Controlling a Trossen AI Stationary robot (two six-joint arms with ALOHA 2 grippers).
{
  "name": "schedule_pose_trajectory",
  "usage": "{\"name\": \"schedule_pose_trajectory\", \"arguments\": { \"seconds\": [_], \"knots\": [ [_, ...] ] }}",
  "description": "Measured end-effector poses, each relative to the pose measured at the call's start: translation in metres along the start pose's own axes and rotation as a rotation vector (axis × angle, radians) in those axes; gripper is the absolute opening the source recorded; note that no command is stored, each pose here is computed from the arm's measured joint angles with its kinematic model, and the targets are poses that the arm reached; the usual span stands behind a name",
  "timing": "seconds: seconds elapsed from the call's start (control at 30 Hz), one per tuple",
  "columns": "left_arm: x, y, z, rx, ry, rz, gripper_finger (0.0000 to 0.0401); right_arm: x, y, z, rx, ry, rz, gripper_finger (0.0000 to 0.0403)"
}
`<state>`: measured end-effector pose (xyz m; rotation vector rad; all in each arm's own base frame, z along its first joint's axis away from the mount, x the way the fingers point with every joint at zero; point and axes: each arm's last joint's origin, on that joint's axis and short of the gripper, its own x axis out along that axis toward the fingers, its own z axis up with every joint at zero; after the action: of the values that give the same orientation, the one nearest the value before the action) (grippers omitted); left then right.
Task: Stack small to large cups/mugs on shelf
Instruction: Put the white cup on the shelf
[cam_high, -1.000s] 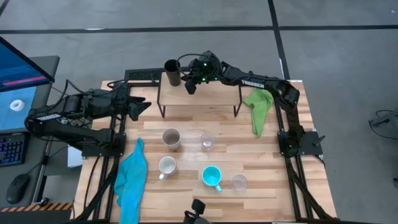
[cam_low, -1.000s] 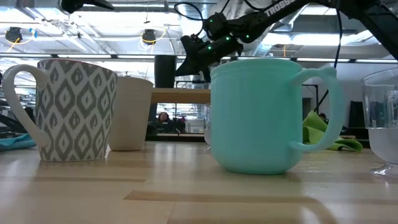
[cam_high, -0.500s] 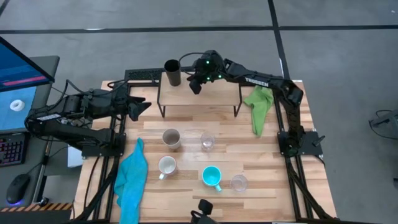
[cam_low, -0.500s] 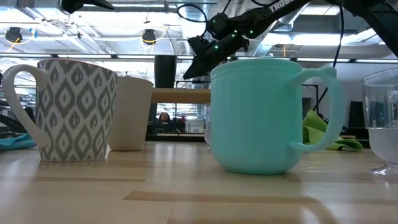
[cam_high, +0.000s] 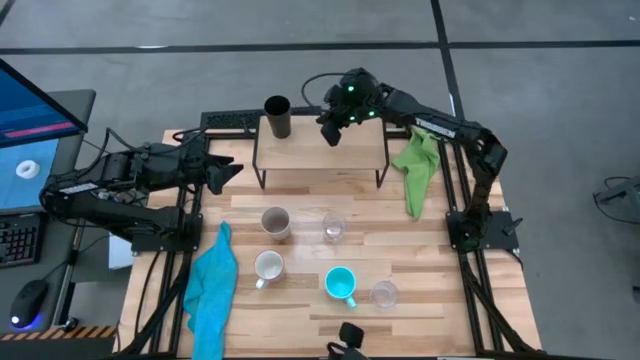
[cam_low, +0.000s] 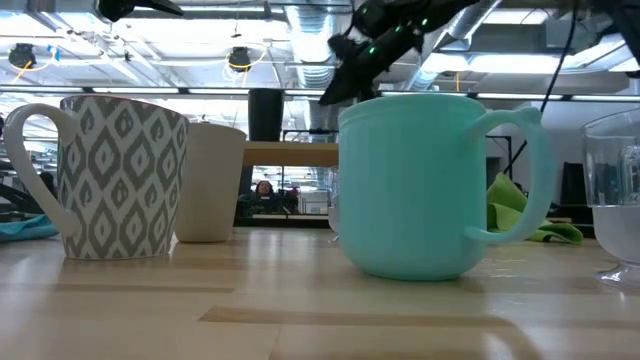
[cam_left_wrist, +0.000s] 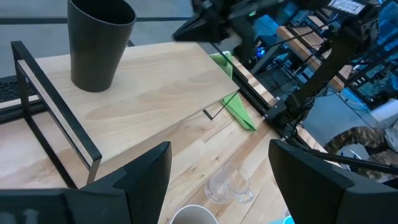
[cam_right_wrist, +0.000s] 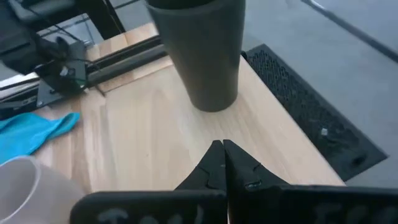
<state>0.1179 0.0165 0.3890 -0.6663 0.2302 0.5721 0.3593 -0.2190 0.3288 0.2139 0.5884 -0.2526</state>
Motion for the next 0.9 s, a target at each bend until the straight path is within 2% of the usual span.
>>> {"name": "schedule_pose_trajectory", "arguments": {
  "seconds": [0.37, 0.67, 0.9],
  "knots": [
    [0.000, 0.000, 0.000, 0.000, 0.000, 0.000, 0.0261, -0.109, 0.031, 0.010, -0.095, 0.009, -0.019, 0.0006],
    [0.000, 0.000, 0.000, -0.038, 0.000, 0.001, 0.0261, -0.189, 0.053, -0.002, -0.132, 0.036, -0.096, 0.0006],
    [0.002, -0.001, 0.000, -0.074, 0.004, 0.005, 0.0261, -0.230, 0.066, -0.017, -0.131, 0.056, -0.109, 0.0006]
  ]
}}
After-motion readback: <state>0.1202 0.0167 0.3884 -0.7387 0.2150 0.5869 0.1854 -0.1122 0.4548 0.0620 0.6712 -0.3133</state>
